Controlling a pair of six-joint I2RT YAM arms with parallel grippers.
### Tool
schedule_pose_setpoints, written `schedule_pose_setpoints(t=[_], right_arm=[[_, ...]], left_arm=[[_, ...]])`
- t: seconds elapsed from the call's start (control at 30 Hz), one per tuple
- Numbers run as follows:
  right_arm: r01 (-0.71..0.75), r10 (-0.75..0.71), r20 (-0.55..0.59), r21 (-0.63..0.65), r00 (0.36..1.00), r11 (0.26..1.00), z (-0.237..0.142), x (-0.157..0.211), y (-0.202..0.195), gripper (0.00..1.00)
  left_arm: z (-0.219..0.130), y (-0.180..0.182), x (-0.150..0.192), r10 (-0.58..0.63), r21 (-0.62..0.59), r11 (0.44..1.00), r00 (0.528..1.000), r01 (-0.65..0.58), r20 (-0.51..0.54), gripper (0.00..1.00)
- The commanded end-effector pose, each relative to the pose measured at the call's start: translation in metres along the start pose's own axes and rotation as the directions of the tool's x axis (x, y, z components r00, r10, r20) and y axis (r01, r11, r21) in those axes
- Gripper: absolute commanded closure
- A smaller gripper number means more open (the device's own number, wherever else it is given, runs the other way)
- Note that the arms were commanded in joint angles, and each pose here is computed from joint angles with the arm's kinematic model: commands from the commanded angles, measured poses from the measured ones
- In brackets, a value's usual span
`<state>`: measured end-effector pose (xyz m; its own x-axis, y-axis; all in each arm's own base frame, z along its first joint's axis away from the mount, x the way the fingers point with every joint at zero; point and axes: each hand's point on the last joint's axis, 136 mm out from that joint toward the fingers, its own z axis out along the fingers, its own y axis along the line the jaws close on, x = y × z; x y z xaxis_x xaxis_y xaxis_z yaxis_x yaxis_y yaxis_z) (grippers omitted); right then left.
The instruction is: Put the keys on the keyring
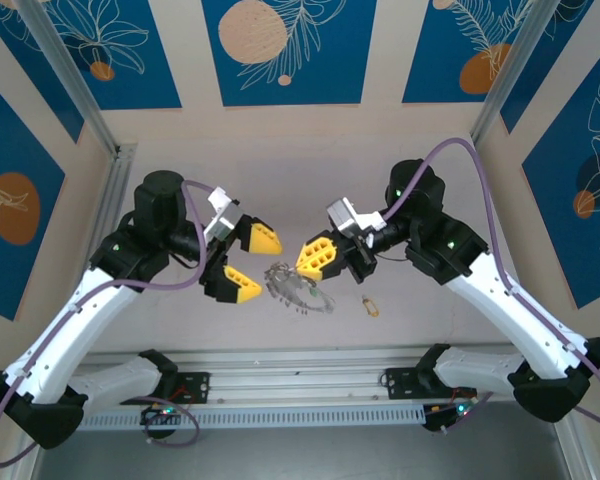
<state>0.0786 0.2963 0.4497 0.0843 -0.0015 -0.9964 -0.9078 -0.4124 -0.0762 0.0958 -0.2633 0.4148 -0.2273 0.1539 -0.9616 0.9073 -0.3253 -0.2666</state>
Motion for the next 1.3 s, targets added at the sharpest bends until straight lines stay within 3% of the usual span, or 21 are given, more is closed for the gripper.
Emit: schedule_pose_setpoints(t=[0.0,0.2,0.57,0.7,0.83,1.27], right_arm=[[0.056,-0.056,0.034,-0.021,0.998,0.998,-0.002,-0.021,0.002,1.00],[0.058,-0.057,0.042,-0.026,0.997,0.998,-0.001,-0.023,-0.002,1.00],[0.065,-0.064,0.054,-0.034,0.997,0.997,-0.002,-0.026,-0.001,1.00],[0.063,-0.060,0.053,-0.039,0.997,0.997,-0.002,-0.026,0.000,1.00],[0.051,-0.049,0.044,-0.035,0.998,0.998,-0.002,-0.023,-0.001,1.00],[0.046,-0.046,0.008,-0.019,0.999,0.999,-0.006,-0.018,-0.001,1.00]], left_arm=[[0.003,0.001,0.000,0.012,0.038,0.999,1.000,-0.013,0.006,0.12],[0.004,0.008,0.005,0.002,0.019,1.000,1.000,-0.002,0.001,0.20],[0.006,0.007,0.006,-0.006,0.047,0.999,1.000,0.006,-0.001,0.56],[0.007,0.006,0.006,-0.003,0.051,0.999,1.000,0.003,-0.002,0.74],[0.007,0.005,0.006,0.002,0.053,0.999,1.000,-0.002,-0.001,0.98],[0.006,-0.003,0.008,0.011,0.092,0.996,1.000,-0.011,-0.001,1.00]])
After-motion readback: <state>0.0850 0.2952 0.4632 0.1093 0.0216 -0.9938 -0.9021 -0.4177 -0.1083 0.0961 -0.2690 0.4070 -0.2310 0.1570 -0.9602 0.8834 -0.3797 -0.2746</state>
